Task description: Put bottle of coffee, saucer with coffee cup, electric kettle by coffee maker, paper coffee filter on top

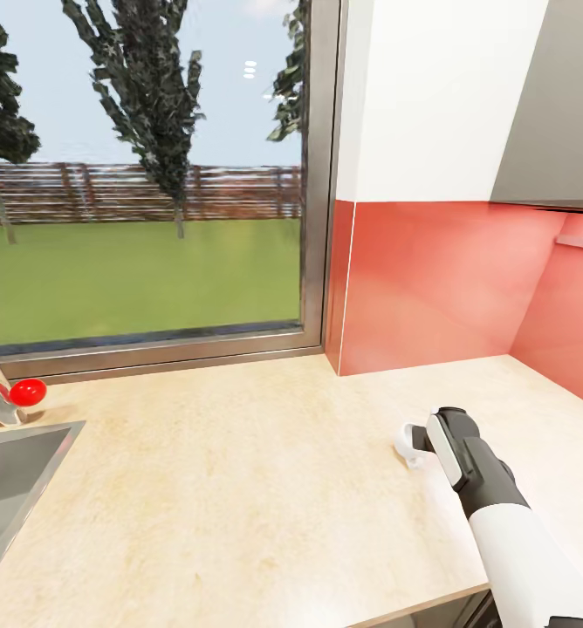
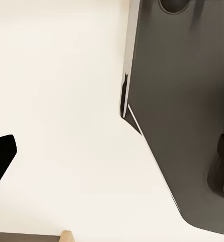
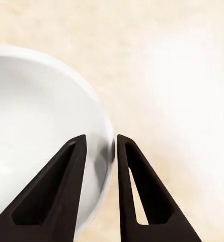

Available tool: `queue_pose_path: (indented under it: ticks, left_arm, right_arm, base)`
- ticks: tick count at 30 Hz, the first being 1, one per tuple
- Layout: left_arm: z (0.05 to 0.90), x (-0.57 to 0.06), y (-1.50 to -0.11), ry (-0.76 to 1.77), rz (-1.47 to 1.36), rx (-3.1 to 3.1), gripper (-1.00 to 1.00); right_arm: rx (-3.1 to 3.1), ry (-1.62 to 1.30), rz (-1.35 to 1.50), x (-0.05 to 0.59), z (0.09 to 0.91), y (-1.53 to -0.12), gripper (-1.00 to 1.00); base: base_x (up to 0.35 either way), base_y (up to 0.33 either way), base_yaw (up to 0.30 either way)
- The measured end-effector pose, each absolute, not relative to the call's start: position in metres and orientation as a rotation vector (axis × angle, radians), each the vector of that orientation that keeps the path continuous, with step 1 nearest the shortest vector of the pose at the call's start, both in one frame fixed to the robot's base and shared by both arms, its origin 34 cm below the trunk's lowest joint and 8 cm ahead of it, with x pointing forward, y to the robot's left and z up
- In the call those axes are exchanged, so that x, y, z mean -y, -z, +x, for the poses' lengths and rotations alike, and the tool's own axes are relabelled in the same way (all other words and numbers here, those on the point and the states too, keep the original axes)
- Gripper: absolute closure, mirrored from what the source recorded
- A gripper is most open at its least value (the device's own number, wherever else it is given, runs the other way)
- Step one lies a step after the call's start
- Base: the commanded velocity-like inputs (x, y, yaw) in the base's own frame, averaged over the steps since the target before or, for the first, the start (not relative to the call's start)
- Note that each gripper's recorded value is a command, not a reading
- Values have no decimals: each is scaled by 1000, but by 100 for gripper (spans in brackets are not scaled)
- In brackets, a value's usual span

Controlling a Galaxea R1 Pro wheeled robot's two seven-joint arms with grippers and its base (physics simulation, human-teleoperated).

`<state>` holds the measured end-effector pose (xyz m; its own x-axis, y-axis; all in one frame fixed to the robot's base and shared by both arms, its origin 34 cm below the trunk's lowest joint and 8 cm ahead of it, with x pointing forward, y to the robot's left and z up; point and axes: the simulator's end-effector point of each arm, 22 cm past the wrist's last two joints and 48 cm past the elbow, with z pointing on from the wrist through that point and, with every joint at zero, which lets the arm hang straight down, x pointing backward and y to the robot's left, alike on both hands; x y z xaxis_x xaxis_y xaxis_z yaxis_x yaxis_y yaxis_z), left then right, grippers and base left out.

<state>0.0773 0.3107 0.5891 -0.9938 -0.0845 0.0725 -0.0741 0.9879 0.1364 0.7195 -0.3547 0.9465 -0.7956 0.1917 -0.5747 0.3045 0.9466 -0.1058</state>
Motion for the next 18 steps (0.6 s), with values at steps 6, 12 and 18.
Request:
queue_pose_path:
  ticks: [6,12,18]
  left_arm:
    - [77,-311,-589,205,122,3054,-100]
    - [77,-311,-589,206,123,3054,-100]
    - [77,-316,-589,216,125,3053,-100]
  right_arm:
    - [-2513,253,352,354,720,-946,100]
    - [-2511,237,355,351,721,-947,100]
    - [-2462,192,364,346,730,-964,100]
  base:
    - [0,0,0]
    - [0,0,0]
    - [0,0,0]
